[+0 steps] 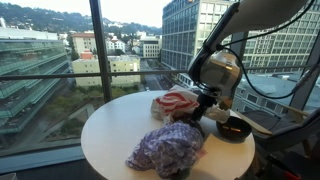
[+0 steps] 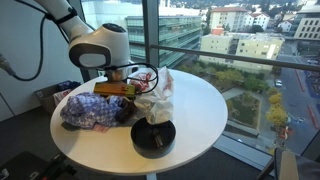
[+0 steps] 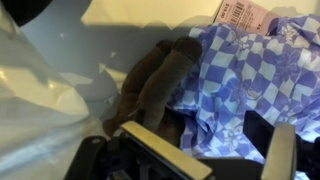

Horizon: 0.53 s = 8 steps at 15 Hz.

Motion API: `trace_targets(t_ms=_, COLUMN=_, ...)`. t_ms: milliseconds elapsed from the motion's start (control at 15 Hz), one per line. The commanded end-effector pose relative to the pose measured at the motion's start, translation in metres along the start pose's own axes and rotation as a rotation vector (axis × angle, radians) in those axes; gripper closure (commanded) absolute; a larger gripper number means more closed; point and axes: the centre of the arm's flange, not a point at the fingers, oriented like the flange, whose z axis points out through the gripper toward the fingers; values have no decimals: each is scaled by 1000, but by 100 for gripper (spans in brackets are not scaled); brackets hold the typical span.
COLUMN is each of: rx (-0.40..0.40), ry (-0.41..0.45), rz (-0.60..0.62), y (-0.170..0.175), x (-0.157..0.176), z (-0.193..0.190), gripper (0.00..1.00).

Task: Remove the objects in the white bag

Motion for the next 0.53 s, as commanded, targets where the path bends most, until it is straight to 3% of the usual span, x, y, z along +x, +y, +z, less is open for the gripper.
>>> trace_targets(t_ms=0, rx=-9, ry=16, rz=-19, y=1, x=4, z=2, gripper=0)
trace_targets(t_ms=267, rx=-90, ry=26, rz=-78, y=7, x=8, z=3, gripper=0)
trace_targets(t_ms=467, rx=-108, ry=35, rz=-88, y=20, x=12, z=8, gripper=0)
